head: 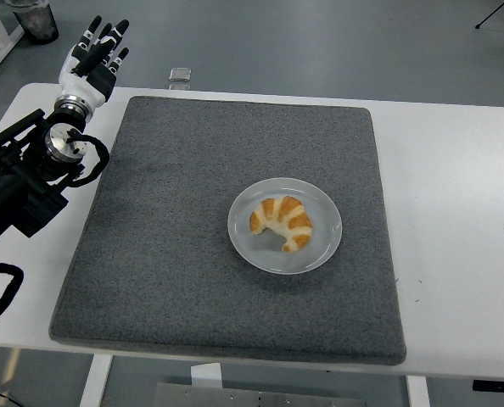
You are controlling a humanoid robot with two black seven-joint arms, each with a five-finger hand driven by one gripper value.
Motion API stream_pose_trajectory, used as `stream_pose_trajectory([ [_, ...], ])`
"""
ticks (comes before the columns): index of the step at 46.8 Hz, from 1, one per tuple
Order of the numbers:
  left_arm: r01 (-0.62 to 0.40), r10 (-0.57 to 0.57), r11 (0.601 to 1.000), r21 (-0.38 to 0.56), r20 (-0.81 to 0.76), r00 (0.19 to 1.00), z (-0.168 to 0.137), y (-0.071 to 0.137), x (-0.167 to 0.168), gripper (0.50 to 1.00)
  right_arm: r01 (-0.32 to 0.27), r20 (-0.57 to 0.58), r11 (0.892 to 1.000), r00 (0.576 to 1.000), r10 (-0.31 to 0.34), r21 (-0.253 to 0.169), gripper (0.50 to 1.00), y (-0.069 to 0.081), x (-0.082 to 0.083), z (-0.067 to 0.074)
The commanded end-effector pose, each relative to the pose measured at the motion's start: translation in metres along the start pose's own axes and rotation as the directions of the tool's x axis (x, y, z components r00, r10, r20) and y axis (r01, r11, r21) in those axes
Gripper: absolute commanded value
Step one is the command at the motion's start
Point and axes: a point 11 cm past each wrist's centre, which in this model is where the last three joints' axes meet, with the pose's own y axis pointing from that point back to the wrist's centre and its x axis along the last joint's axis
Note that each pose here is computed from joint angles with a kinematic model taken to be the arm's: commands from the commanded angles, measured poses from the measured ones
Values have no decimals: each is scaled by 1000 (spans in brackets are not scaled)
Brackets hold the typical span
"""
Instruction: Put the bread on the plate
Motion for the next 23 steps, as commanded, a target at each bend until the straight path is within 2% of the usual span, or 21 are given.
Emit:
stream_pose_trajectory([
  [1, -10, 10, 1000, 17, -1, 1000, -5, 0, 0, 990, -1, 0, 1000, 1000, 1, 0, 952, 0, 0, 0],
  [23, -29, 29, 999, 24, 3, 1000, -9, 0, -1, 990, 1, 1, 1000, 1000, -1, -1, 952, 0, 0, 0],
])
